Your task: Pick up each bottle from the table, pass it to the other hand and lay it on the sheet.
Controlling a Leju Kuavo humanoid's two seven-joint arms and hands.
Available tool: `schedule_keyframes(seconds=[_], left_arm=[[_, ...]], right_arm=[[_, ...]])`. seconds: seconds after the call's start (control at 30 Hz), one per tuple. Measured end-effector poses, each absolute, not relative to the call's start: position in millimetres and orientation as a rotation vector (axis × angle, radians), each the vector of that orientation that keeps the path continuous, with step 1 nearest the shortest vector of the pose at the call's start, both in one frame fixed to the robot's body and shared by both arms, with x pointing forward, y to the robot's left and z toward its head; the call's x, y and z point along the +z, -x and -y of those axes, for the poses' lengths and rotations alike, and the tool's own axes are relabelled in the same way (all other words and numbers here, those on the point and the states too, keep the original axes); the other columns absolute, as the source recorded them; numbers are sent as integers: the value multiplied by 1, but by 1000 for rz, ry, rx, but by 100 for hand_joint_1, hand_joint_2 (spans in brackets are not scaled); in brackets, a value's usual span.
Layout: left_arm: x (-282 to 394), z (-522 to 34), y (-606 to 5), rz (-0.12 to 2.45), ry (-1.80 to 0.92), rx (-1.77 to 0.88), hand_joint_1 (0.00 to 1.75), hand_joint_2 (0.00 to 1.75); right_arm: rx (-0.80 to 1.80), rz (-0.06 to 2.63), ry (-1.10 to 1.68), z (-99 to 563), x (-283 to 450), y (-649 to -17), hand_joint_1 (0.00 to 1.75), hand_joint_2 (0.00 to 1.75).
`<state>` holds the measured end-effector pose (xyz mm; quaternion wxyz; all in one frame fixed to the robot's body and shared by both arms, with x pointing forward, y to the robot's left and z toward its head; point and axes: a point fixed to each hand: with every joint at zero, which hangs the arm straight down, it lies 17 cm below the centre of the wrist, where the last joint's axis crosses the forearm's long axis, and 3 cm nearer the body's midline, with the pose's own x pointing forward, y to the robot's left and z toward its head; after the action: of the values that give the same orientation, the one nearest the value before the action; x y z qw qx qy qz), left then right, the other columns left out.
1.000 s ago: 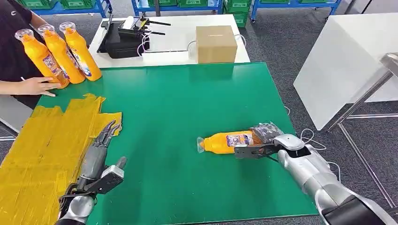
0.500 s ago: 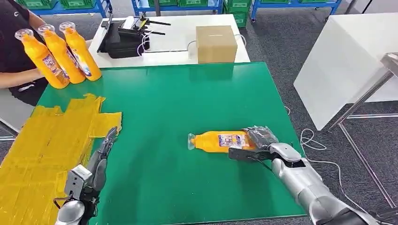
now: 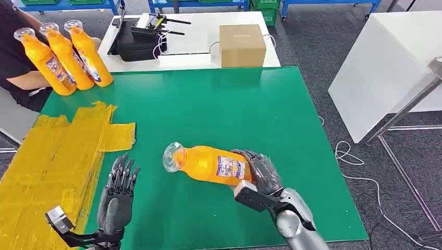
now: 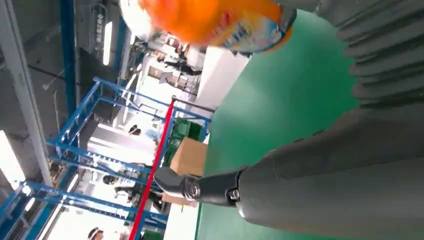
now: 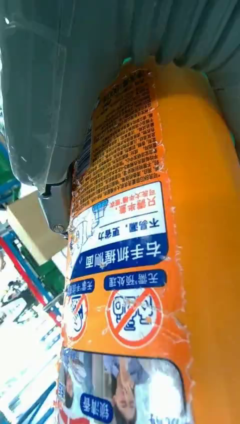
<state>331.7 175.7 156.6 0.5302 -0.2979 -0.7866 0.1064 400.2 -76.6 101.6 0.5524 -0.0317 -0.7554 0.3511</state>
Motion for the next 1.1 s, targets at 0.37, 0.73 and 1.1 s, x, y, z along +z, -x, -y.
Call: schedule_keyframes(seconds=[0.37,0.73,1.1], left_arm=[[154,-165,-333,1856,752,302,0,175],[161,-141,-338,1854,778,248,0,175],[173,-111,-343,1864,830,189,0,175]], right_arm=[[693,1832,-71,38,127,-393,175,175],[611,1793,-170,19,127,-404,175,175],[691,1662,-243,-30,91,-408,175,175]])
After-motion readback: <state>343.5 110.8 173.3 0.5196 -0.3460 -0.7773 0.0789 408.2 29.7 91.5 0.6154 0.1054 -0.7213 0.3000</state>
